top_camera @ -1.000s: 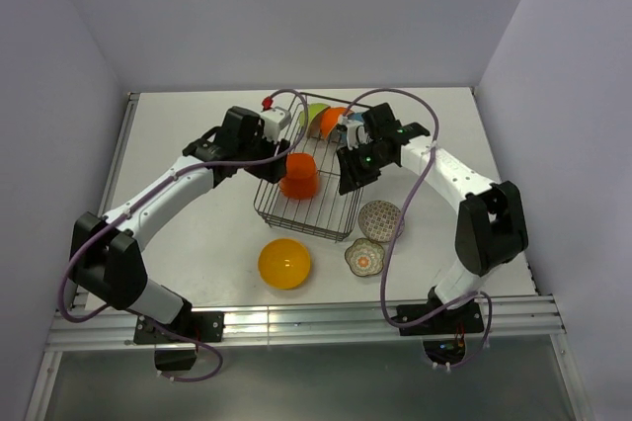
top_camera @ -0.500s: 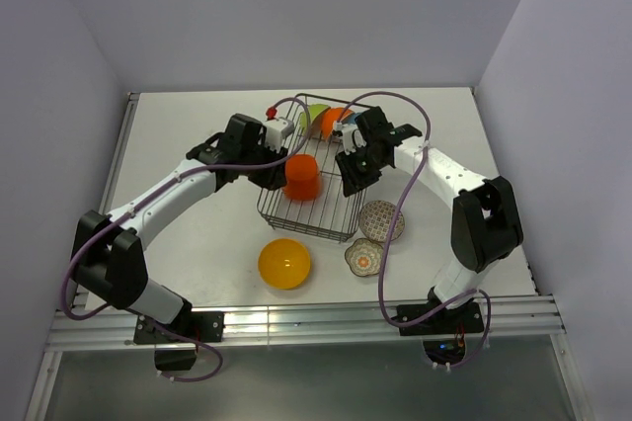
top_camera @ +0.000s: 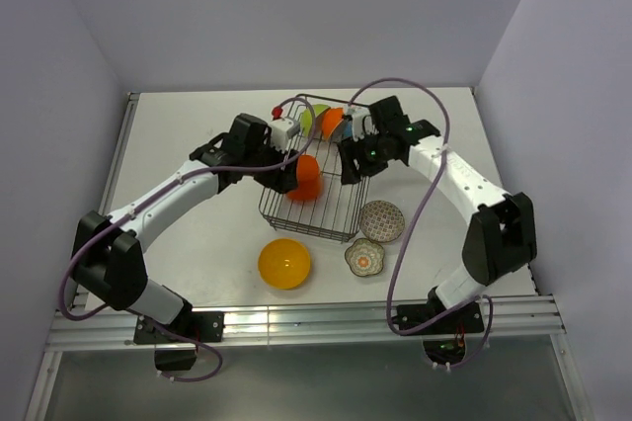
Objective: Load the bowls into the dish rack
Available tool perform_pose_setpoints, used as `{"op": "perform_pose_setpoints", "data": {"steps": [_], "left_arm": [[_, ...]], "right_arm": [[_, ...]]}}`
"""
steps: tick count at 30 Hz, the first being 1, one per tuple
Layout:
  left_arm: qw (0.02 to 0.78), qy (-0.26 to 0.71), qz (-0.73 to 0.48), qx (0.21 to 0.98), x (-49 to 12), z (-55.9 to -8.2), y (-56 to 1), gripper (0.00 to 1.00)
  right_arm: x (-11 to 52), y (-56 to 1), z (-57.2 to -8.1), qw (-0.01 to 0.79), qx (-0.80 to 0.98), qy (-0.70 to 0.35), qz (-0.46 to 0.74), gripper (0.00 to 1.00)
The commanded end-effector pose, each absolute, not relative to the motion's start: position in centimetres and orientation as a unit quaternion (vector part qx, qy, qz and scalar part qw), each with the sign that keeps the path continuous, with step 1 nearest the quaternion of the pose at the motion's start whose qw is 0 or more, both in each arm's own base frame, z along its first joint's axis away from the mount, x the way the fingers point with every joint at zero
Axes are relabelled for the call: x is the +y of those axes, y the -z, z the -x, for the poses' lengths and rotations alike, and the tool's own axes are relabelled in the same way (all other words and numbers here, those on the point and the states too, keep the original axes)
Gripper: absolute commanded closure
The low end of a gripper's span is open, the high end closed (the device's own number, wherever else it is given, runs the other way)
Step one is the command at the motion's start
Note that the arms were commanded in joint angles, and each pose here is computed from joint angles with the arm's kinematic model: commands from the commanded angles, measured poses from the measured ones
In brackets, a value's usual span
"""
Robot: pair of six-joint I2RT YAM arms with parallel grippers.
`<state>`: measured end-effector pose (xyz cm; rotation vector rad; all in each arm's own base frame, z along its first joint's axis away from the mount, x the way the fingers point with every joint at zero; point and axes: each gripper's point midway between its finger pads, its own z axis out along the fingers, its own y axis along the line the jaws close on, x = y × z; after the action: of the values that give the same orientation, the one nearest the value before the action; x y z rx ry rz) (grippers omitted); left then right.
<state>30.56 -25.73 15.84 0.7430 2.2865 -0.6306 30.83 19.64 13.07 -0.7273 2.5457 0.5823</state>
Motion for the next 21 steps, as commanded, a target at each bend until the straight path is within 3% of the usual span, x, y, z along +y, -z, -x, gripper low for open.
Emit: {"op": "perform_pose_setpoints", "data": {"steps": [1, 2, 3, 6, 11, 21], "left_arm": [[0.416, 0.248, -0.289, 0.826, -26.5, -32.6, -22.3, 0.32], [0.437, 0.246, -0.293, 0.814, -26.3, -32.8, -23.6, 0.19], [0.451, 0.245, -0.293, 0.806, -26.3, -33.0, -24.7, 0.12], [0.502, 0.248, -0.289, 0.777, -25.7, -33.4, -28.3, 0.0], [0.535, 0.241, -0.265, 0.765, -24.9, -34.4, -31.8, 0.01], [0.487, 0.298, -0.368, 0.734, -25.0, -29.4, -30.1, 0.01]], "right_arm": [[20.0, -22.8, -33.9, 0.354, 0.864, -0.255, 0.25, 0.32], [19.0, -24.1, -34.4, 0.371, 0.86, -0.259, 0.238, 0.28], [18.7, -24.9, -34.3, 0.374, 0.855, -0.27, 0.236, 0.19], [16.1, -26.9, -34.4, 0.395, 0.85, -0.272, 0.218, 0.01], [12.4, -25.6, -32.9, 0.386, 0.865, -0.222, 0.233, 0.0], [7.0, -15.1, -27.6, 0.223, 0.934, -0.157, 0.229, 0.0]]}}
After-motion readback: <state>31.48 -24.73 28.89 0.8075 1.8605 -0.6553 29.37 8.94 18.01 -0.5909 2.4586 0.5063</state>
